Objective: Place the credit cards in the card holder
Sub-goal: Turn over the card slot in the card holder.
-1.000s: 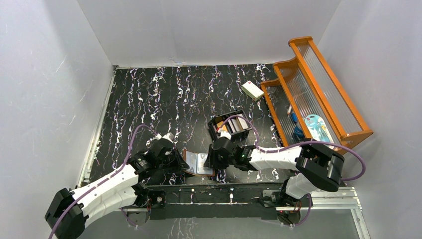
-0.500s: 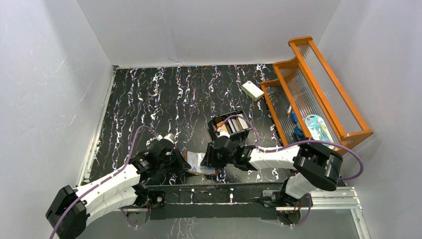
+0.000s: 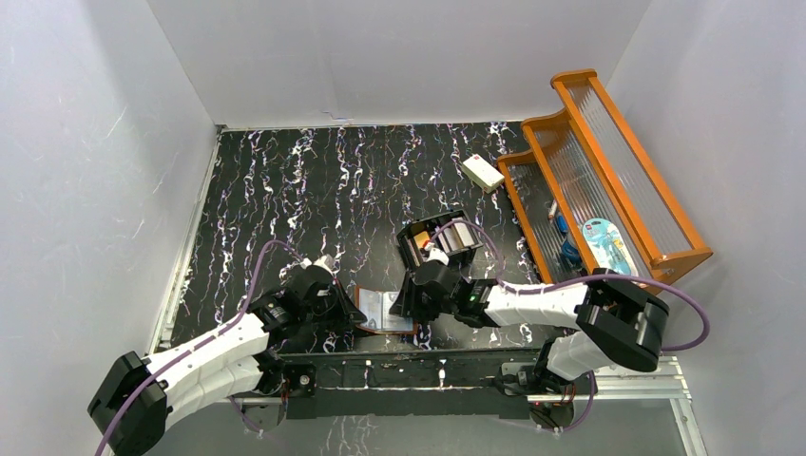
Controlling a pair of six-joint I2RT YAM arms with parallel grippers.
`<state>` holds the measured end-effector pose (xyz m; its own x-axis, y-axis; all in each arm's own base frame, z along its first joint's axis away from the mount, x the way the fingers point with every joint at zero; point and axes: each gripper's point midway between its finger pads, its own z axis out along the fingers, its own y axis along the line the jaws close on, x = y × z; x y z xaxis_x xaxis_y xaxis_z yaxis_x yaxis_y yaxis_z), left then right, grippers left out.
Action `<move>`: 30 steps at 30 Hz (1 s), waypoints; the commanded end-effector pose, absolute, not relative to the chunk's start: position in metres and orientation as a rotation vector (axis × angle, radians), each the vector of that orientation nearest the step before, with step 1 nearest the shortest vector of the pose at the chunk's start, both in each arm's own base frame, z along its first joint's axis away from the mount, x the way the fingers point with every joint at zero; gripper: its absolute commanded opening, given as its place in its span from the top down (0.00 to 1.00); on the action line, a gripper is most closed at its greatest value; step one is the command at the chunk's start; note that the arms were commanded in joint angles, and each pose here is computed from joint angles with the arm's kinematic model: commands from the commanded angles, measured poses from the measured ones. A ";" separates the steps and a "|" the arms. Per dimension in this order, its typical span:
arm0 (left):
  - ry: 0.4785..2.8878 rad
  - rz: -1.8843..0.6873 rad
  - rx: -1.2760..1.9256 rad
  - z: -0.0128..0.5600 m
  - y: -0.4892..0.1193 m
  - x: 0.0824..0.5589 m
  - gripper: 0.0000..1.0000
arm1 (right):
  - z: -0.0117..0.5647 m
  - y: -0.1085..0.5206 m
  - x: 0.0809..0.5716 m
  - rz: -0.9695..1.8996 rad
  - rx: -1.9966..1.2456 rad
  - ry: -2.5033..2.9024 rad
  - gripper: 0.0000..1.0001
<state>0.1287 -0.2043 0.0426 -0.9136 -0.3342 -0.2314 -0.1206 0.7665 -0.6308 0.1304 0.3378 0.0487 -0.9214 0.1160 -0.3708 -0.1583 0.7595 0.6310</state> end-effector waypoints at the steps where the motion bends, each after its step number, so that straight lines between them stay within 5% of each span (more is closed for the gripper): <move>1: 2.687 -0.868 -0.361 0.030 -0.197 0.118 1.00 | 0.057 0.328 0.140 0.884 0.027 2.552 0.50; 10: 2.688 -0.865 -0.350 0.031 -0.197 0.119 1.00 | 0.045 0.326 0.142 0.810 0.002 2.585 0.50; 30: 2.707 -0.857 -0.313 0.031 -0.202 0.122 1.00 | 0.086 0.359 0.139 1.124 -0.102 2.421 0.50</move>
